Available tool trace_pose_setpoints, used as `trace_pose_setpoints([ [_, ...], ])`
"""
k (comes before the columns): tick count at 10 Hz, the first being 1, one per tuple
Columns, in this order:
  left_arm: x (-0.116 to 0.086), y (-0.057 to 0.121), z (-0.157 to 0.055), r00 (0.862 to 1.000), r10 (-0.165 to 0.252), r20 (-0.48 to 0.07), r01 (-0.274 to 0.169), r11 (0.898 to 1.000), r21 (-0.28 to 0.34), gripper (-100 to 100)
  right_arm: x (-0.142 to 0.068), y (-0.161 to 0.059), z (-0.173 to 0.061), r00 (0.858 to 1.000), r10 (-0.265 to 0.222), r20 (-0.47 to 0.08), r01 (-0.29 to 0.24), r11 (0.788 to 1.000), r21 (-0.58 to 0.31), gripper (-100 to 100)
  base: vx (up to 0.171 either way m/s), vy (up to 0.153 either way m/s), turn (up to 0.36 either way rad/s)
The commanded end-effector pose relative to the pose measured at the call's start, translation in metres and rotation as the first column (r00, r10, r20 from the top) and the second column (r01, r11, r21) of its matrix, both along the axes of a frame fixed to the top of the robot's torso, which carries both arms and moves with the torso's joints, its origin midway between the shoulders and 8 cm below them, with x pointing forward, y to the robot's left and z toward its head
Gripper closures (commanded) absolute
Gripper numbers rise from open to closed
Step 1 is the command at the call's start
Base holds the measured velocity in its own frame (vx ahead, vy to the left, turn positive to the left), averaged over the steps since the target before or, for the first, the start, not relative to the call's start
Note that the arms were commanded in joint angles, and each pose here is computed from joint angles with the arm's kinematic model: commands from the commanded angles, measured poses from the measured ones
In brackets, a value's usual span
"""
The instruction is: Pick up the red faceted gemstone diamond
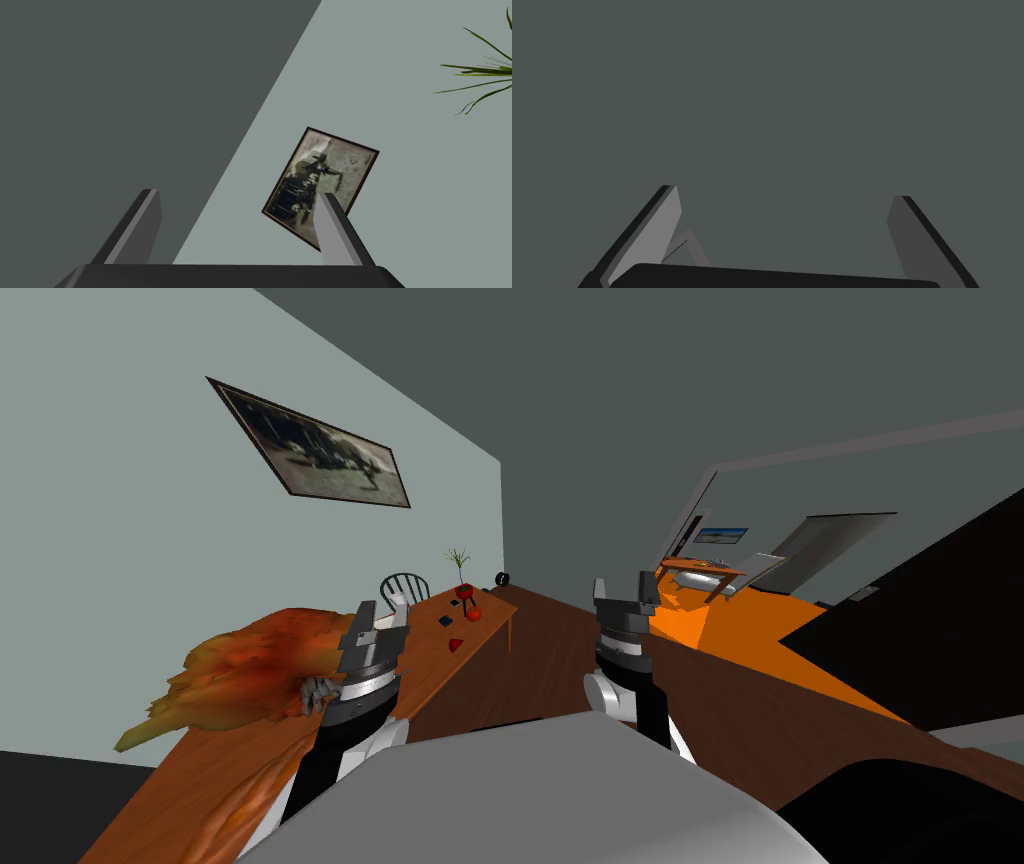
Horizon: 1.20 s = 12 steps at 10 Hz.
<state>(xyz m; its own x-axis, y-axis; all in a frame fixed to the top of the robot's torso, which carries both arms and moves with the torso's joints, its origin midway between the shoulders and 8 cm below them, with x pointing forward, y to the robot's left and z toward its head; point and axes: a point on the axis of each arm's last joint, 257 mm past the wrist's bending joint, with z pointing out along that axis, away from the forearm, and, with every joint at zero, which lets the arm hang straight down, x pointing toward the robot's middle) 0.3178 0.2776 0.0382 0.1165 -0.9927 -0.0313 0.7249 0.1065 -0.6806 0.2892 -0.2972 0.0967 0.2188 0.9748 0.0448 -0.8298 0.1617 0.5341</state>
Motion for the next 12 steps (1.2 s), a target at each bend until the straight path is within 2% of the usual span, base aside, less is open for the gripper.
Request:
trace_pose_setpoints([
  [1, 0.006, 0.002, -0.012, 0.999, 0.004, -0.048, -0.003, 1.000, 0.025, -100, 0.000, 0.000, 0.000, 1.000, 0.000, 0.000, 0.000, 1.000, 0.000, 0, 0.004, -0.003, -0.060],
  [2, 0.013, 0.006, -0.030, 0.993, 0.019, -0.113, -0.014, 0.999, 0.049, -100, 0.000, 0.000, 0.000, 1.000, 0.000, 0.000, 0.000, 1.000, 0.000, 0, 0.013, -0.004, -0.128],
  [4, 0.020, 0.013, -0.055, 0.980, 0.045, -0.196, -0.032, 0.997, 0.073, -100, 0.000, 0.000, 0.000, 1.000, 0.000, 0.000, 0.000, 1.000, 0.000, 0, 0.018, -0.004, -0.090],
  [6, 0.027, 0.023, -0.086, 0.953, 0.080, -0.293, -0.054, 0.994, 0.097, -100, 0.000, 0.000, 0.000, 1.000, 0.000, 0.000, 0.000, 1.000, 0.000, 0, 0.021, -0.007, -0.089],
  [7, 0.027, 0.023, -0.086, 0.953, 0.080, -0.293, -0.054, 0.994, 0.097, -100, 0.000, 0.000, 0.000, 1.000, 0.000, 0.000, 0.000, 1.000, 0.000, 0, 0.015, -0.003, -0.036],
  [8, 0.029, 0.029, -0.103, 0.933, 0.100, -0.345, -0.065, 0.992, 0.111, -100, 0.000, 0.000, 0.000, 1.000, 0.000, 0.000, 0.000, 1.000, 0.000, 0, 0.017, -0.005, -0.081],
  [10, 0.032, 0.041, -0.142, 0.881, 0.141, -0.453, -0.085, 0.986, 0.141, -100, 0.000, 0.000, 0.000, 1.000, 0.000, 0.000, 0.000, 1.000, 0.000, 0, 0.032, -0.010, -0.121],
  [11, 0.032, 0.042, -0.143, 0.880, 0.141, -0.454, -0.085, 0.986, 0.141, -100, 0.000, 0.000, 0.000, 1.000, 0.000, 0.000, 0.000, 1.000, 0.000, 0, 0.026, -0.006, -0.036],
  [12, 0.032, 0.048, -0.164, 0.846, 0.162, -0.508, -0.093, 0.983, 0.159, -100, 0.000, 0.000, 0.000, 1.000, 0.000, 0.000, 0.000, 1.000, 0.000, 0, 0.034, -0.008, -0.054],
])
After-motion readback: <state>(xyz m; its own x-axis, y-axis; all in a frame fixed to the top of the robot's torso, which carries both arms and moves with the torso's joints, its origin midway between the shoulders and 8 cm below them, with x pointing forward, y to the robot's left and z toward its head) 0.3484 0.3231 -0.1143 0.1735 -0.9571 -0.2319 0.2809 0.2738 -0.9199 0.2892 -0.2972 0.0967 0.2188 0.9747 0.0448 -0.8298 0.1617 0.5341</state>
